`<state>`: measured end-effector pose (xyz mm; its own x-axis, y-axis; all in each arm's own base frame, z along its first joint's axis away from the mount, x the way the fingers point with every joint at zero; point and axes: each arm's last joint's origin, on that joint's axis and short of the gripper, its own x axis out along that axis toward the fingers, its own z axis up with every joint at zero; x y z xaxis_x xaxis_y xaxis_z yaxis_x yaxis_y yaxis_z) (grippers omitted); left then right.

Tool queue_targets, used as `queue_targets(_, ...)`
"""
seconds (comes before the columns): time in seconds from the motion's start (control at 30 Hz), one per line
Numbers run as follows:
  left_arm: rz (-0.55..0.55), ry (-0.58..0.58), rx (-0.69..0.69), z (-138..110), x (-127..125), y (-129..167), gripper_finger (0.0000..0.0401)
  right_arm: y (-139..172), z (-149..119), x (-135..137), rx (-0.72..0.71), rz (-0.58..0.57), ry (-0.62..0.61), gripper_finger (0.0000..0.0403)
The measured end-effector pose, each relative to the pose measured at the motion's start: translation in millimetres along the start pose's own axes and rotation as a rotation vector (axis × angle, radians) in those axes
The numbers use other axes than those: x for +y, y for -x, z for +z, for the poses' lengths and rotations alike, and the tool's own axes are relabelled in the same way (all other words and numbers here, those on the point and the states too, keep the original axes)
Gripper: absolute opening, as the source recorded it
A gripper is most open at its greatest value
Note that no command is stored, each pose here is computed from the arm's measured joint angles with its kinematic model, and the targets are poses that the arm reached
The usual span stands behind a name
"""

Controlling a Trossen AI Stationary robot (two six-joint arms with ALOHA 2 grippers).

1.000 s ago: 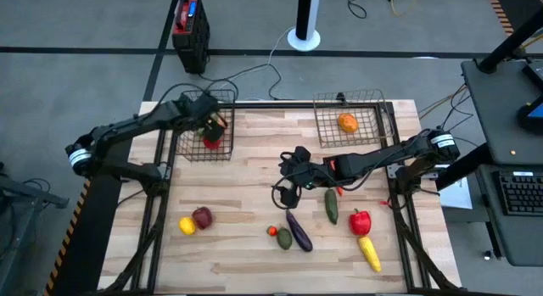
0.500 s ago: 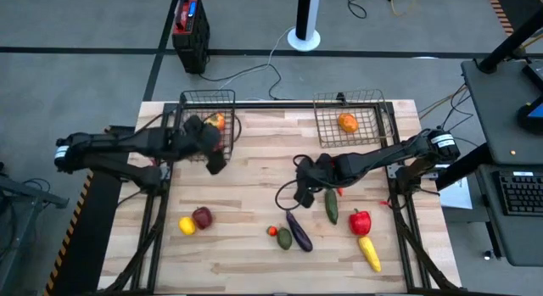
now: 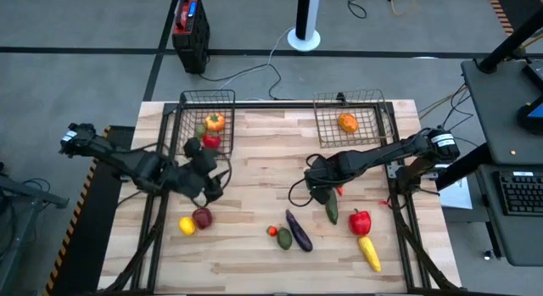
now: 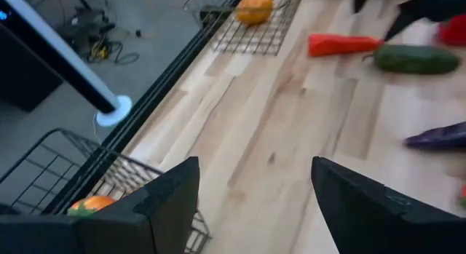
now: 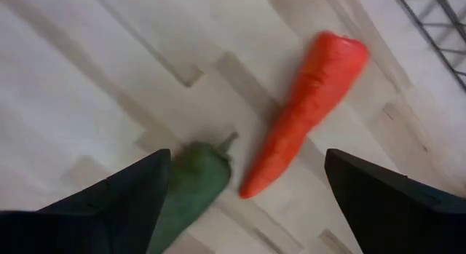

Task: Sort produce into baskets
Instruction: Put the carrot into the right wire basket

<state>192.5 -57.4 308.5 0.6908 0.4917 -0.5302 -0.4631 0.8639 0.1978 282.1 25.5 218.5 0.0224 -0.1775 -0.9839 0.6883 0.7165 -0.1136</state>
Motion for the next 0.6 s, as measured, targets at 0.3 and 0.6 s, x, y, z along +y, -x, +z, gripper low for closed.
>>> queue_targets(0.3,-0.040,-0.012,-0.051,-6.1,-14.0,16.0,0.0246,-25.6,9.7,-27.5,0.061,-0.065,-0.092,0.0328)
queue_targets(0.6,-0.024,-0.023,-0.054,-6.8,-14.1,15.7,0.0246,-59.2,8.5,-42.5,0.101,-0.009,-0.143,0.0326)
